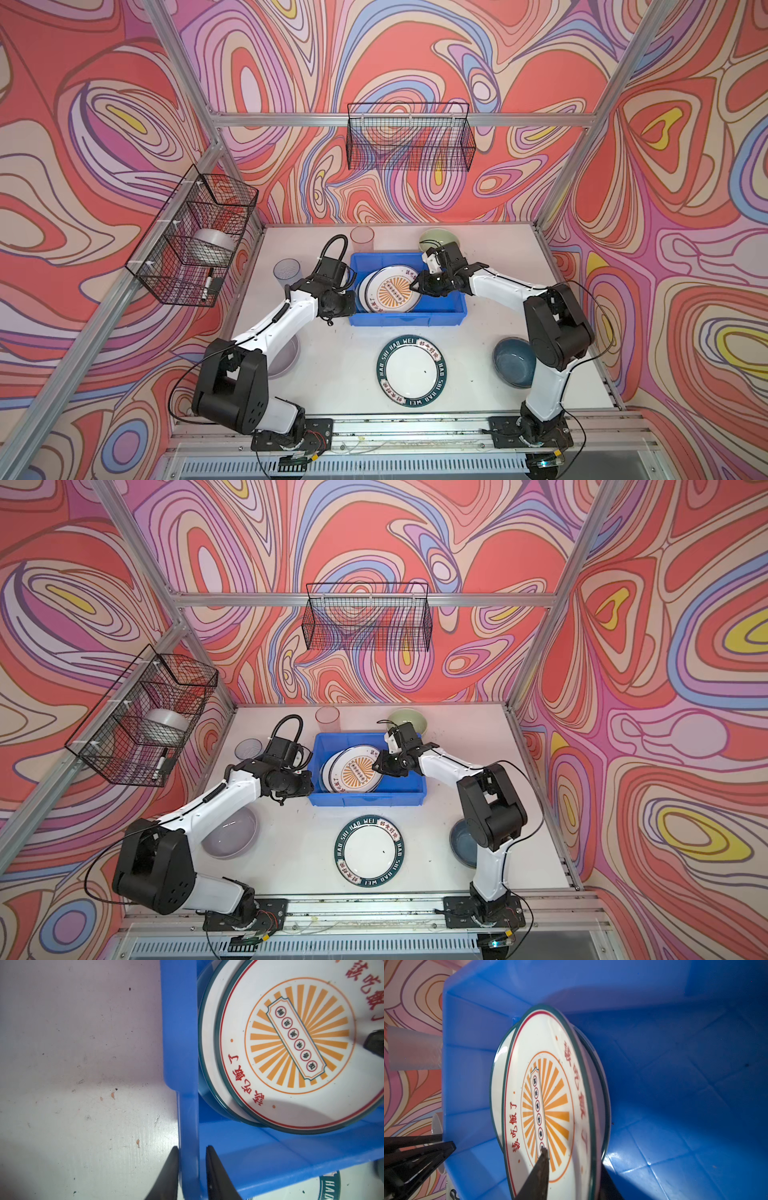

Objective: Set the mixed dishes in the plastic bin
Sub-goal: 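Lower the orange sunburst plate into the bin onto the stacked plates with the right gripper, then open the right gripper and release the orange sunburst plate in the bin, then move both grippers back toward the green-rimmed HAO SHI HAO WEI plate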

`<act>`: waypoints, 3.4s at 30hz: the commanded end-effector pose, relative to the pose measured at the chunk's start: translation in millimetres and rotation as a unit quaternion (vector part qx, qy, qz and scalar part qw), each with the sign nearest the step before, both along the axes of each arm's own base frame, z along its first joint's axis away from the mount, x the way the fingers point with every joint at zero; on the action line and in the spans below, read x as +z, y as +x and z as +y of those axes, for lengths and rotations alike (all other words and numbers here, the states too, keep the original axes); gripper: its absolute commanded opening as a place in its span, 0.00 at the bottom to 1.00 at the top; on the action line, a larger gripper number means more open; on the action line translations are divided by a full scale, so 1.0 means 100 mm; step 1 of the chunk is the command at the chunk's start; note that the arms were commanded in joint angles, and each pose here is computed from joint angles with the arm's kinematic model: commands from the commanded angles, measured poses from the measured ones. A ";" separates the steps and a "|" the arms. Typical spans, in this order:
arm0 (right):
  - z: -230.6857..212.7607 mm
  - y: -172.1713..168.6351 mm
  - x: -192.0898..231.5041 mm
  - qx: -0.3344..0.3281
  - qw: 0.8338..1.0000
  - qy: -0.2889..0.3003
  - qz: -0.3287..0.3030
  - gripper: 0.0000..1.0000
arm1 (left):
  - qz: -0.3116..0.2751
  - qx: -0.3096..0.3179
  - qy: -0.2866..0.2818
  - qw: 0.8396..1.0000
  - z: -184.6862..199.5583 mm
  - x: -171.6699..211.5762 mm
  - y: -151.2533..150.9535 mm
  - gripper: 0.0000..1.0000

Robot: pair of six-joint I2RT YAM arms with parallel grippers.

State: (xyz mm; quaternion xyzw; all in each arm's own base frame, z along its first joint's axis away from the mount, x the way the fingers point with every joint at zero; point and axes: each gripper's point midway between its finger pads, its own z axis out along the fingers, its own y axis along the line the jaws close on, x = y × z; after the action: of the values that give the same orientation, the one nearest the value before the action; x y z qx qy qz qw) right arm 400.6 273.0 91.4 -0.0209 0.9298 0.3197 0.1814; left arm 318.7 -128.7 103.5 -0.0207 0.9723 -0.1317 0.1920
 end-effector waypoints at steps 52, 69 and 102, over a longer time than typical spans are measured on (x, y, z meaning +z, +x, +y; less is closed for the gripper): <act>0.15 0.04 0.01 0.037 0.992 -0.110 -0.038 0.56 | -0.020 0.017 -0.021 0.999 0.02 0.16 0.03 0.26; -0.17 -0.23 0.78 0.017 0.987 -0.120 -0.102 0.56 | -0.044 -0.006 -0.034 0.998 0.04 0.53 -0.18 0.42; -0.81 -1.97 0.12 -0.006 1.000 -0.016 0.004 0.49 | 0.019 -0.082 -0.071 0.994 -0.47 -0.12 -1.31 0.42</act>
State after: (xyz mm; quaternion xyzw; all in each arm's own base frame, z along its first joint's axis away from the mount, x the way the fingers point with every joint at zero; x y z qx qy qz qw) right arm 204.2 184.0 101.8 -0.0312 0.9445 0.2759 0.1755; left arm 183.3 -170.1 96.7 0.0562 0.9628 -0.2157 0.1526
